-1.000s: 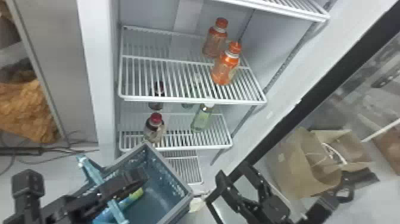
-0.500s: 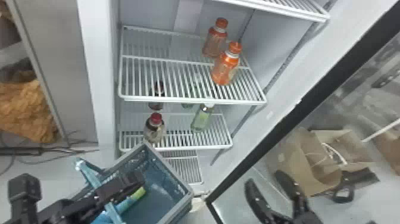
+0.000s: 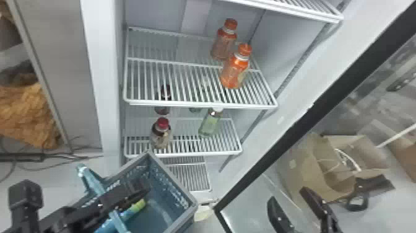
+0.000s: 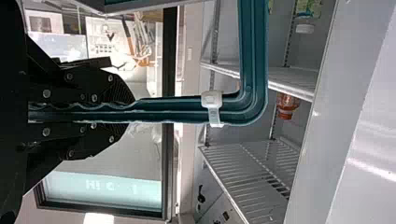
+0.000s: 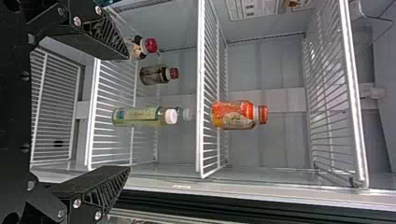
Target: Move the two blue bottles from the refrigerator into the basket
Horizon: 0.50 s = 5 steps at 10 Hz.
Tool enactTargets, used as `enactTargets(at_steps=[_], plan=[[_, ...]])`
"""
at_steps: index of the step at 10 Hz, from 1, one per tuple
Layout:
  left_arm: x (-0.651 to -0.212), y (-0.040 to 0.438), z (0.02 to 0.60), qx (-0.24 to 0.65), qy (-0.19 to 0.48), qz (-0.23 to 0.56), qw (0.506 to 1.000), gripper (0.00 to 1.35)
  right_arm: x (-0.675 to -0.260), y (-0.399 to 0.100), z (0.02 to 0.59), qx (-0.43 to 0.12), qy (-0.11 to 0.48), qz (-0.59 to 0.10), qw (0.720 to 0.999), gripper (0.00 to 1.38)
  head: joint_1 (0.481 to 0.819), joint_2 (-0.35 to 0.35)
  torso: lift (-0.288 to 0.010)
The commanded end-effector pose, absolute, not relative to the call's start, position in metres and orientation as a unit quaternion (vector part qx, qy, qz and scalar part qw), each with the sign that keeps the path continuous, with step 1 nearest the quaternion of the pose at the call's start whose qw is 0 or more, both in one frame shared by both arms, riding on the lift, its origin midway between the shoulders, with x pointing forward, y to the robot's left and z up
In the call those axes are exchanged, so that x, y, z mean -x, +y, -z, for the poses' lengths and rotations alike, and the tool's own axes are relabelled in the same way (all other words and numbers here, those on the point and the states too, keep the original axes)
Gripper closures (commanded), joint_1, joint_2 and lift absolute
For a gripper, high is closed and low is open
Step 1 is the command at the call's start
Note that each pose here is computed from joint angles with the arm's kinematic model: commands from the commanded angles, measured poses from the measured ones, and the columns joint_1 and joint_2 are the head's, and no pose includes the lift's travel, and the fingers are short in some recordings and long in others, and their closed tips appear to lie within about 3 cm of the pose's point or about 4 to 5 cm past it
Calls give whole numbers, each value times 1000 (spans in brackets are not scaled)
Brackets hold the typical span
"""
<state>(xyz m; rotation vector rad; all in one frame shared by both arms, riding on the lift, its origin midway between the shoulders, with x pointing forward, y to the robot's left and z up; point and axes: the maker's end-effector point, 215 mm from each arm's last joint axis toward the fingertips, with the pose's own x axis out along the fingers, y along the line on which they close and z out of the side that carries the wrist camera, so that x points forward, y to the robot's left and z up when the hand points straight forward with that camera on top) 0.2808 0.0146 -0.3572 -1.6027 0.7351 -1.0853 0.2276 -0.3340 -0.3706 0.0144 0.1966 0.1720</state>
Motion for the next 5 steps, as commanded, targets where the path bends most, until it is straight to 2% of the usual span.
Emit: enactTargets(at_steps=[1, 5], plan=[[-280, 14, 357, 665, 307, 451, 510, 1202, -223, -337, 378, -9, 105, -83, 991, 222, 695, -350, -10], [-281, 12, 355, 660, 309, 457, 510, 1202, -222, -338, 385, -18, 109, -81, 991, 223, 695, -350, -10]])
